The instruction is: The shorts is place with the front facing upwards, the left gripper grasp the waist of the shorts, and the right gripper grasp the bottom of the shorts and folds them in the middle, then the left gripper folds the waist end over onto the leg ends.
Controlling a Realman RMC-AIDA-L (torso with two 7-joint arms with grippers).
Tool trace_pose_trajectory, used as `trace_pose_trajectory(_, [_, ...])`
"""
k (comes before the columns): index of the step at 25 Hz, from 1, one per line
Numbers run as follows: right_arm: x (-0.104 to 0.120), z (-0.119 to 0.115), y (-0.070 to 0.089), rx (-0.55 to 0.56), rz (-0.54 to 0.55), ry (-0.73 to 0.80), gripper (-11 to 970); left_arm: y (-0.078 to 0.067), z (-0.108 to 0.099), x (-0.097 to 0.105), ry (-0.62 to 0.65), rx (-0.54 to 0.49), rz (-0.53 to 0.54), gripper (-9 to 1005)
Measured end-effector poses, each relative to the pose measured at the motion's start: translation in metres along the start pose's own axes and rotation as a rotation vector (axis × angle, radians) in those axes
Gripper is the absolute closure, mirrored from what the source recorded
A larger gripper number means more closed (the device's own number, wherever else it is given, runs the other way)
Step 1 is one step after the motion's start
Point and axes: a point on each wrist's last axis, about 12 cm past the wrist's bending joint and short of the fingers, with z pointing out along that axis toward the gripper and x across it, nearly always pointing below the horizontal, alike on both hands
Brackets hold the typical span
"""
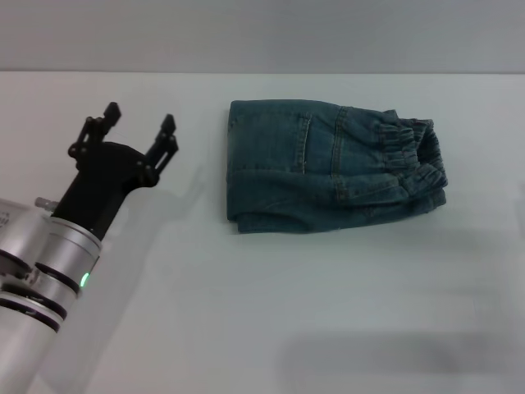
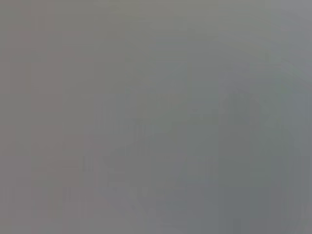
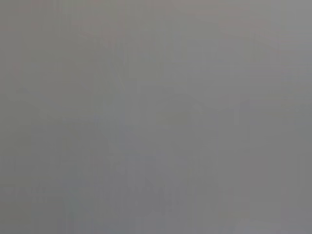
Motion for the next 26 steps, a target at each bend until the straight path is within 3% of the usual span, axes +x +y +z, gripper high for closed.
trace_pose_trajectory(6, [0.0004,-0.0002,0.0007,0.004,0.004,0.000,393,0.0078,-0.0019,-0.0033,-0.031,-0.075,-0.041,198])
trace_pose_trajectory(26, [0.0008,-0.0008,-0.0037,0.026,0.038,-0.017,392,0.0082,-0.0058,-0.0061,-0.063,-0.083,-0.041,198])
